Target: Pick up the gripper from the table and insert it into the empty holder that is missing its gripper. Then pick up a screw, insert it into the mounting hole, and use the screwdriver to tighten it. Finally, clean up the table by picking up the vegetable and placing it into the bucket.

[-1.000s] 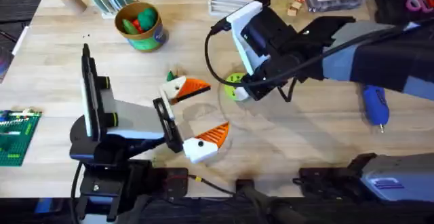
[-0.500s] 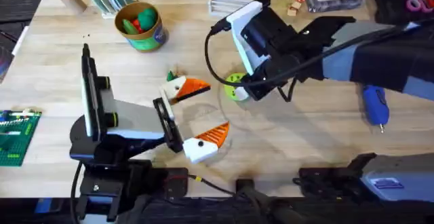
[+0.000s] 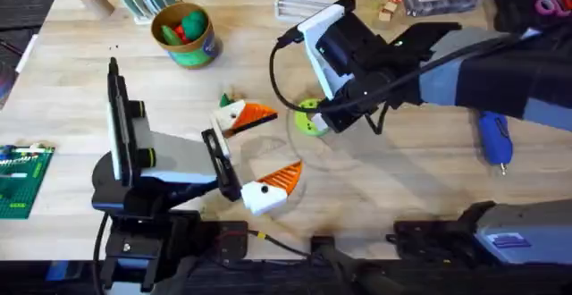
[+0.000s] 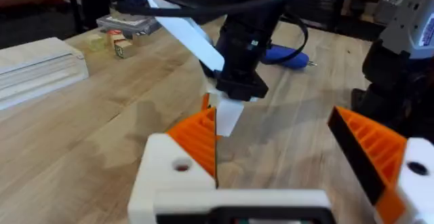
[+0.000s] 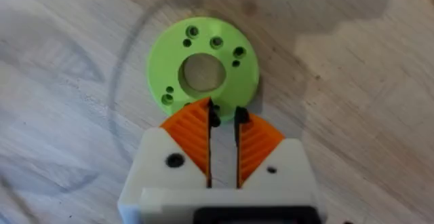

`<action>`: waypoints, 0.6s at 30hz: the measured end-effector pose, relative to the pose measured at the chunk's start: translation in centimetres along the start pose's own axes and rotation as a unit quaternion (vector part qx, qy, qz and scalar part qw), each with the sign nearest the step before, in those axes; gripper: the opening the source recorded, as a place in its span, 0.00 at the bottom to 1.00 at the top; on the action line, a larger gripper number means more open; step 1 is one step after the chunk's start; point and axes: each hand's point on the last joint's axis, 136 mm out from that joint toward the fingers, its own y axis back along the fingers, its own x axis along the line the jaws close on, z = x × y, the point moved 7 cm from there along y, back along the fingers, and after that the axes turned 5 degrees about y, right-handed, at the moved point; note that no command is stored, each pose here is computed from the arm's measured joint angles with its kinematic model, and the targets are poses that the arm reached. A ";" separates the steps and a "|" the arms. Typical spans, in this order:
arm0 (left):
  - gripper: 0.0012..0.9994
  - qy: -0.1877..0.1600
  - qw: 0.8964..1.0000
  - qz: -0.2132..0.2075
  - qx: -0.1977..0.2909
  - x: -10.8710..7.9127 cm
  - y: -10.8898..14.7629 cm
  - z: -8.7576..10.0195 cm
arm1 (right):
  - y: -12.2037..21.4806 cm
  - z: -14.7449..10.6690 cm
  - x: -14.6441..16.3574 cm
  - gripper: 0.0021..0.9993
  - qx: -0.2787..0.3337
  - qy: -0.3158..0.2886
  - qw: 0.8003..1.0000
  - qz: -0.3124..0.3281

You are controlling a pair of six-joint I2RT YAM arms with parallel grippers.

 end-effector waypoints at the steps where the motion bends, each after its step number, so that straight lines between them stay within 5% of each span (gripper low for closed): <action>1: 0.99 0.000 1.000 0.000 0.000 0.0 0.0 0.0 | 0.0 0.0 0.0 0.20 0.001 0.000 1.000 0.000; 9: 0.99 0.000 1.000 0.000 0.000 0.0 0.0 0.0 | 0.2 0.0 0.1 0.02 0.003 0.001 1.000 0.001; 18: 0.99 0.000 1.000 0.000 0.000 0.0 0.0 0.0 | 0.2 -0.1 0.1 0.01 0.007 0.001 1.000 0.001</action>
